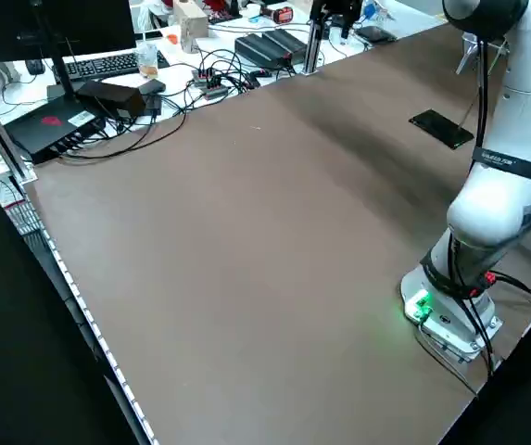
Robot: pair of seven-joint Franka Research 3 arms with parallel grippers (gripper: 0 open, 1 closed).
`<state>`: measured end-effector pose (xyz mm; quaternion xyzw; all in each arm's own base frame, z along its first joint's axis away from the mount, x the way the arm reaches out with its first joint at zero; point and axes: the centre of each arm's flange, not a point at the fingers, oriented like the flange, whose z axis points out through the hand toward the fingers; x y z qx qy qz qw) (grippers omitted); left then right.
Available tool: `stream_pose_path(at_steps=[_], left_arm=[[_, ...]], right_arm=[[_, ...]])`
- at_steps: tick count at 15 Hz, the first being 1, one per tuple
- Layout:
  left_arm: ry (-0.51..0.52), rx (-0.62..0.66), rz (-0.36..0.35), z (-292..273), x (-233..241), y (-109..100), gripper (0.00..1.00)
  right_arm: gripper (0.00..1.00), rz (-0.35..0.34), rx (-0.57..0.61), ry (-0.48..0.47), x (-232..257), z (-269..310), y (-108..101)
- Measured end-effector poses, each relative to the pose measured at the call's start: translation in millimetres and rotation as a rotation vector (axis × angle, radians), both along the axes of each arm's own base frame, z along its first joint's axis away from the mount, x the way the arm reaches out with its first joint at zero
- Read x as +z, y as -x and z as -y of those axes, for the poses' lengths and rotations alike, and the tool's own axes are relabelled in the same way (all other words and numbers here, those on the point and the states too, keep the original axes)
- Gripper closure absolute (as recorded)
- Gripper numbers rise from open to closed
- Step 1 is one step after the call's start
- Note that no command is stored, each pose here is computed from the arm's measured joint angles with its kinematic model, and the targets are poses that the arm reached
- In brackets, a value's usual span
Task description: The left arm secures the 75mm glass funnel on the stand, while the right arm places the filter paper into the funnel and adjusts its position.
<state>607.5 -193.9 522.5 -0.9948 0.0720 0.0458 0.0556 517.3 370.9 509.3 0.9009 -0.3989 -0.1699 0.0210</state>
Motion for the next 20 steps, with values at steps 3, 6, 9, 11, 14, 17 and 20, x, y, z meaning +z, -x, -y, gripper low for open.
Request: stream_pose_path(at_steps=[3, 6, 9, 11, 14, 17, 20], left_arm=[[0.013, -0.040, -0.050, -48.8, 2.0, -6.7, 0.00], [0.023, -0.057, -0.072, -74.7, 1.0, -10.3, 0.00], [0.017, 0.000, -0.072, -84.4, 0.6, -11.6, 0.00], [0.005, 0.043, -0.066, -86.4, 1.3, -11.6, 0.00], [0.001, 0.102, -0.051, -107.1, 9.5, -12.1, 0.00], [0.001, 0.125, -0.040, -121.1, 16.1, -11.7, 0.00], [0.011, 0.129, -0.026, -117.2, 25.8, -8.0, 0.00]], right_arm=[[0.98, 0.003, 0.001, 0.007, -0.9, -5.4, 3.2], [0.94, -0.002, 0.002, 0.013, -5.3, -6.6, 2.7], [0.68, -0.001, 0.005, 0.020, -8.0, -6.6, 2.0], [0.64, 0.000, 0.005, 0.021, -7.7, -6.5, 1.8], [0.63, 0.008, 0.018, 0.014, -5.2, -5.2, 0.3], [0.63, 0.020, 0.020, 0.006, 0.2, -2.2, -2.8], [0.63, 0.037, 0.026, -0.006, 9.8, -2.0, -2.9]])
